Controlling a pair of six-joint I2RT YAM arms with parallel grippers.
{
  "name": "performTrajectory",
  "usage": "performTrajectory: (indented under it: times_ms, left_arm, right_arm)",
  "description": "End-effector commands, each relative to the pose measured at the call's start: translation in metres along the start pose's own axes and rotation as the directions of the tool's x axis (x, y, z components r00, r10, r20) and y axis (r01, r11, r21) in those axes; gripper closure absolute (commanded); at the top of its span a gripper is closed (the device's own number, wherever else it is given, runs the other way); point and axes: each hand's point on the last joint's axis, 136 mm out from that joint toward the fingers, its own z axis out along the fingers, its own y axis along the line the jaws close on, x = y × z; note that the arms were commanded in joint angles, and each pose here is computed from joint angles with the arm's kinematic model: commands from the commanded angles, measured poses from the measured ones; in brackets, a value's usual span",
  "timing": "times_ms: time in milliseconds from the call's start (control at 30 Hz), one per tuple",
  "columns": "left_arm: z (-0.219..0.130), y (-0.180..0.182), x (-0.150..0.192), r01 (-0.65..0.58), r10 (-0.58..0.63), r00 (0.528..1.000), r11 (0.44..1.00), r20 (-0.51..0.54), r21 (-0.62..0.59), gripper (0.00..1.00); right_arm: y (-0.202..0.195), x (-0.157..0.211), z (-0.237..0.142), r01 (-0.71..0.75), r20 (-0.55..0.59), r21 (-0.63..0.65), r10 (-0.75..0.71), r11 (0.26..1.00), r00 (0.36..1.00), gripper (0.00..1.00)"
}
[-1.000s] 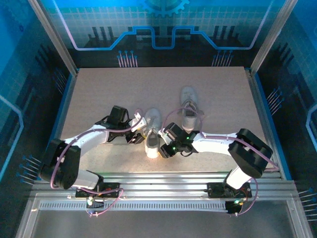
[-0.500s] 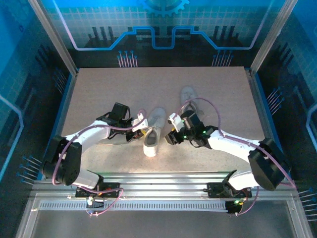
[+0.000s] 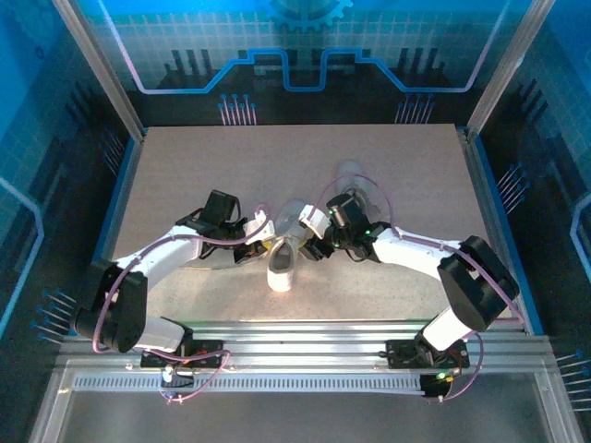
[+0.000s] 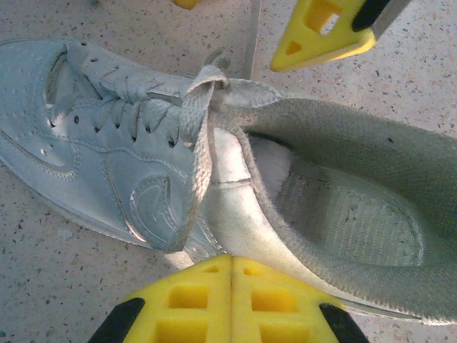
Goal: Tie the shoes
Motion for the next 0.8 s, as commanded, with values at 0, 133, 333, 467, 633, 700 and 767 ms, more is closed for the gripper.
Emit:
performTrajectory:
  times_ms: [0,133,333,467,633,700,767]
  left_arm:
    - [-0.01,0.0,-0.018,-0.045,0.044,0.998,0.999,0.05,0.011,0.98]
    - [-0.009,0.004,-0.021,-0.061,0.061,0.997,0.998,0.052,0.004,0.77]
    - [-0.001,0.01,-0.022,-0.065,0.064,0.997,0.998,0.052,0.026,0.62]
    - [0.008,0.014,-0.019,-0.067,0.065,0.997,0.997,0.043,0.037,0.57]
    - [0.02,0.016,-0.015,-0.06,0.058,0.998,0.996,0.032,0.066,0.56]
    - [0.024,0.015,-0.016,-0.063,0.061,0.998,0.995,0.032,0.081,0.63]
    - [0.026,0.014,-0.017,-0.063,0.061,0.998,0.994,0.029,0.087,0.78]
  right_arm:
    - [-0.005,-0.019,0.005,0.102,0.045,-0.007,-0.101,0.995,0.994,0.4]
    - [-0.005,-0.013,0.013,0.177,0.011,-0.029,-0.177,0.984,0.984,0.4]
    - [-0.01,-0.014,0.02,0.217,0.003,-0.036,-0.218,0.975,0.976,0.44]
    - [-0.008,-0.015,0.023,0.24,-0.003,-0.061,-0.241,0.969,0.971,0.46]
    - [-0.006,-0.015,0.029,0.268,-0.005,-0.085,-0.269,0.96,0.963,0.47]
    - [-0.004,-0.015,0.032,0.274,-0.008,-0.102,-0.276,0.956,0.961,0.5]
    - [-0.004,-0.015,0.033,0.284,-0.021,-0.103,-0.288,0.953,0.957,0.65]
